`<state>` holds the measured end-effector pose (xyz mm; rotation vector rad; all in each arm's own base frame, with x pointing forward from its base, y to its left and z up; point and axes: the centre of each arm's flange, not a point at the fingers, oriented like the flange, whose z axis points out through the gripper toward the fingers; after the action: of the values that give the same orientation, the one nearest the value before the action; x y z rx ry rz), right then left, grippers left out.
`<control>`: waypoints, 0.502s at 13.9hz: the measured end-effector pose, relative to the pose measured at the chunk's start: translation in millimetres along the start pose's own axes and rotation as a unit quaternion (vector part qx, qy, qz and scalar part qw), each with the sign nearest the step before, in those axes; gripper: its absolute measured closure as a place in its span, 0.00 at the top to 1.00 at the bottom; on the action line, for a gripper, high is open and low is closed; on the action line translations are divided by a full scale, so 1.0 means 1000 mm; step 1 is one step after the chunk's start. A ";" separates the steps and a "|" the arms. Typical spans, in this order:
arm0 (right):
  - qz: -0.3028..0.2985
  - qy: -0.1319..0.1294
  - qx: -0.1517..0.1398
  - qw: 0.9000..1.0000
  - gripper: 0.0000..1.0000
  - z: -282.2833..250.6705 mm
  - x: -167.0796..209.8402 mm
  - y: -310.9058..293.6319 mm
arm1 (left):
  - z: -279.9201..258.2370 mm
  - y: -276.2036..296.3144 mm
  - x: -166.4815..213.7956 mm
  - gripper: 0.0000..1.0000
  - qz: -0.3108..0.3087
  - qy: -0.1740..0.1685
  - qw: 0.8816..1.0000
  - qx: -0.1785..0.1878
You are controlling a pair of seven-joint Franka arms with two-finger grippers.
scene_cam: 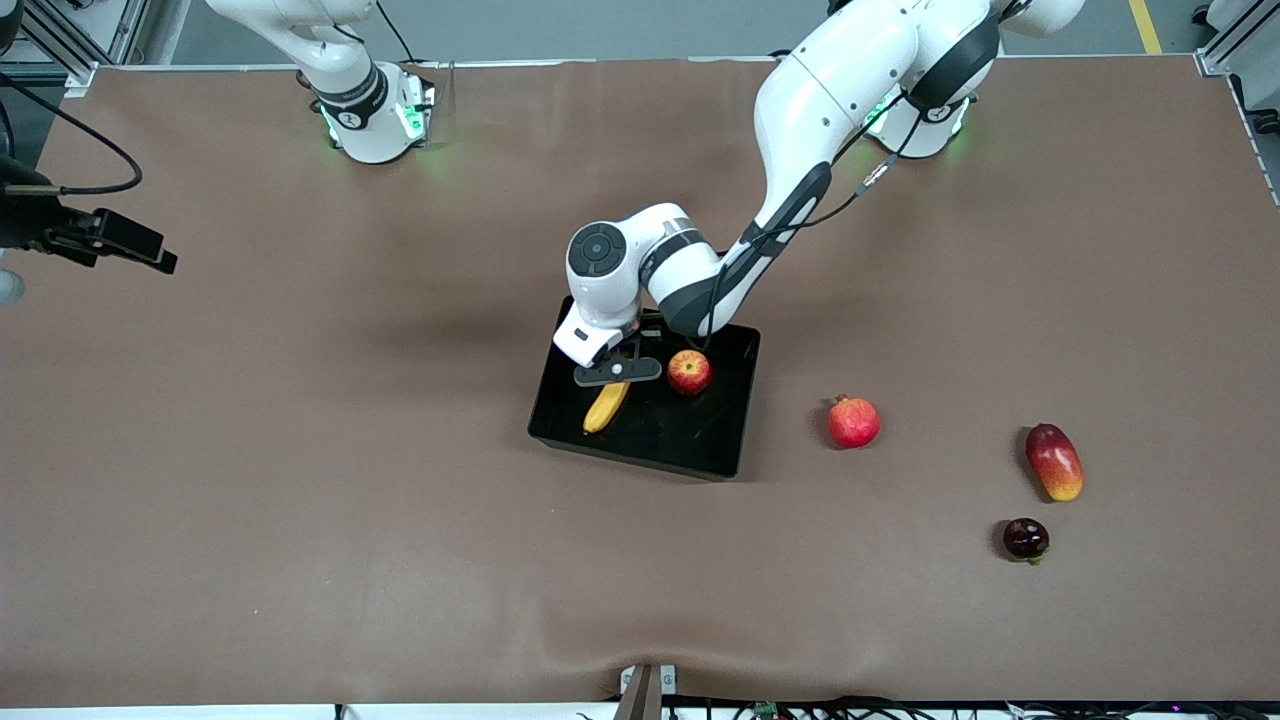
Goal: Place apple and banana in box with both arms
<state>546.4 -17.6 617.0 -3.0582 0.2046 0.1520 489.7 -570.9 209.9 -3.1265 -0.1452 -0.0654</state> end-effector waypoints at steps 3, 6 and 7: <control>-0.001 0.000 0.000 1.000 1.00 0.000 0.000 -0.001 | -0.048 -0.017 0.038 0.98 -0.018 0.033 0.999 -0.003; -0.001 0.000 0.000 1.000 1.00 0.000 0.000 -0.001 | -0.145 -0.071 0.096 1.00 -0.036 0.058 0.998 0.000; -0.001 0.000 0.000 1.000 1.00 0.000 0.000 -0.001 | -0.183 -0.100 0.117 1.00 -0.036 0.060 0.998 -0.003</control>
<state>546.4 -16.2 616.9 -3.0586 0.2009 0.1522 589.3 -462.4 398.7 -3.1123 -0.2550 -0.2529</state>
